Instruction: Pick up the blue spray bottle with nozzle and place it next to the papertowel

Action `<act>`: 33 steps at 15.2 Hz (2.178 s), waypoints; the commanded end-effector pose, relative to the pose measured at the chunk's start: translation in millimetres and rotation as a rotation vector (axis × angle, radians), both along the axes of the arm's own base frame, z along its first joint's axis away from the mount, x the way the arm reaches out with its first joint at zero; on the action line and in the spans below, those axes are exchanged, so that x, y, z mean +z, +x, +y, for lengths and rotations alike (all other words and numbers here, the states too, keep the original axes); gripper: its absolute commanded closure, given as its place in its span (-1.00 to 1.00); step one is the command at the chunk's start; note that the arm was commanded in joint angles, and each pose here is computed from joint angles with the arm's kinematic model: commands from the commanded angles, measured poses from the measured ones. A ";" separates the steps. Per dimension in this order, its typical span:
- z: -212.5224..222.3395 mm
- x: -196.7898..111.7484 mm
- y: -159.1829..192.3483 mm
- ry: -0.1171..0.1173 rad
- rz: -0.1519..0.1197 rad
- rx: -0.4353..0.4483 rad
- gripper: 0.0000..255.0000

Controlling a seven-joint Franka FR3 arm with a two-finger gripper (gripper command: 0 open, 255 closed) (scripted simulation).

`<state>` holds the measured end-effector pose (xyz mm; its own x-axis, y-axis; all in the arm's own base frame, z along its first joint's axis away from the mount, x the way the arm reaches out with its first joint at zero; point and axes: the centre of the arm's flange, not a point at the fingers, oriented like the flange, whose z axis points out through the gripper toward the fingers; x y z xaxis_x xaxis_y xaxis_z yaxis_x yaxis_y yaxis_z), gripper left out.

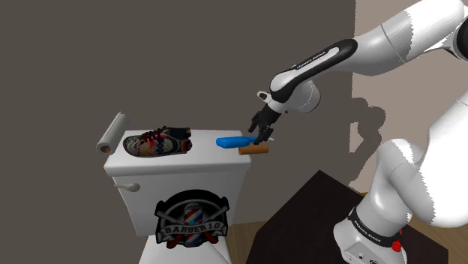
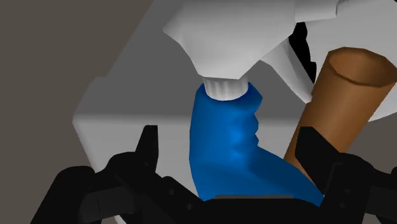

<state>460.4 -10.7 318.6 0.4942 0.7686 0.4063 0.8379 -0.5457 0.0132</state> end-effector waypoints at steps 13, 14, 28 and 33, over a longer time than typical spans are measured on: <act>4.2 -12.5 2.4 0.000 -0.001 0.000 1.00; 4.2 -12.5 2.4 0.000 -0.001 0.000 1.00; 4.1 35.0 2.3 0.000 -0.001 0.000 1.00; 4.1 61.4 2.3 0.000 -0.001 0.000 1.00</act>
